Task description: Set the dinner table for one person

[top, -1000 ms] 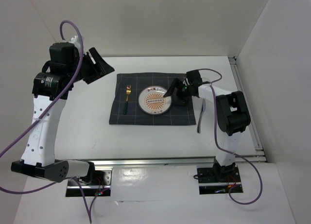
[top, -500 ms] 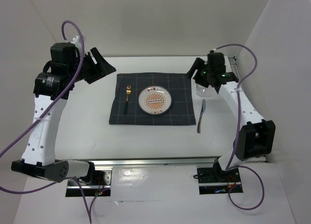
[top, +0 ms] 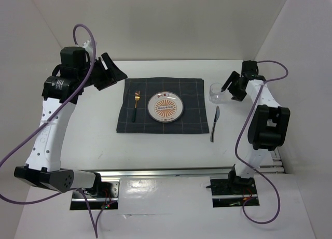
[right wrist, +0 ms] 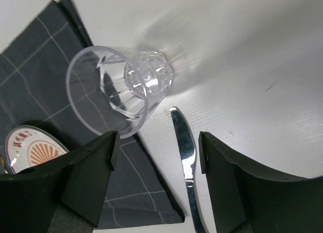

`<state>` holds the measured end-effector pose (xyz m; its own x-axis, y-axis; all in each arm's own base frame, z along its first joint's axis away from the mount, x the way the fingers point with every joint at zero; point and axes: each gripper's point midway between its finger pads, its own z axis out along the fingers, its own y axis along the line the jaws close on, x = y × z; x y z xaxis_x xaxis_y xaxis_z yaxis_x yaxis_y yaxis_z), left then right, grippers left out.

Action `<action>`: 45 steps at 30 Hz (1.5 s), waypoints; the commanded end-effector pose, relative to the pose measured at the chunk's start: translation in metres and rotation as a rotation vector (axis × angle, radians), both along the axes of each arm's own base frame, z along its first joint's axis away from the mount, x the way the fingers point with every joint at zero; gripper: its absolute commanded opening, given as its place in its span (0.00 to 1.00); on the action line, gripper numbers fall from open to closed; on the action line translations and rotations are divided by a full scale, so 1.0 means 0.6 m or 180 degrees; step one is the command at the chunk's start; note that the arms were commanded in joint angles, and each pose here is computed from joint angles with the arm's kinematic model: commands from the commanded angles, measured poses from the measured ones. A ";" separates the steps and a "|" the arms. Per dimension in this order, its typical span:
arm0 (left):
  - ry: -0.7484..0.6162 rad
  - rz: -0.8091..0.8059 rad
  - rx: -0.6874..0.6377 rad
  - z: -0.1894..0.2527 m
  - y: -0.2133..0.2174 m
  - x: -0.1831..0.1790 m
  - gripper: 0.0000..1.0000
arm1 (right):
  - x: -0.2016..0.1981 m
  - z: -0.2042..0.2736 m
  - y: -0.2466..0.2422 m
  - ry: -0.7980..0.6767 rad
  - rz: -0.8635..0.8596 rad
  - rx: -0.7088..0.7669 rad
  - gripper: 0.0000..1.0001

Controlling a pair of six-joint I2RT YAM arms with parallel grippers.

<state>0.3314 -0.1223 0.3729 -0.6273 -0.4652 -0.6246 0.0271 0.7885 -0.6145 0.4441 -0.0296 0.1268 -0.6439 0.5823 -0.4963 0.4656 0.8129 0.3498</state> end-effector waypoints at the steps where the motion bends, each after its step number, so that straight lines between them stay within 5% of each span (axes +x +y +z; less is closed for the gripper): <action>1: -0.0100 -0.0037 -0.0055 0.010 -0.004 0.010 0.72 | 0.023 0.027 0.003 -0.0154 0.0117 -0.0027 0.75; 12: -0.0082 -0.0050 -0.0028 0.007 -0.004 0.012 0.72 | 0.051 -0.035 0.001 -0.0034 0.0153 0.0079 0.65; 24: -0.0078 -0.0051 -0.0027 0.007 -0.004 0.016 0.72 | 0.075 0.003 -0.015 -0.0231 0.0038 -0.0056 0.00; 30: -0.0090 0.0058 -0.0043 -0.002 0.001 0.025 0.71 | 0.099 0.090 0.049 -0.0539 0.0259 -0.0464 0.00; 45: -0.0042 0.0098 0.0053 -0.019 0.011 0.009 0.71 | 0.190 0.044 0.210 -0.0430 0.0582 -0.0561 0.00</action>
<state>0.3393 -0.1215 0.3506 -0.6444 -0.4650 -0.6070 -0.0032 0.7955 -0.6059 0.5442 0.0999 0.1422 -0.6876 0.3419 -0.6405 0.2283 0.9393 0.2562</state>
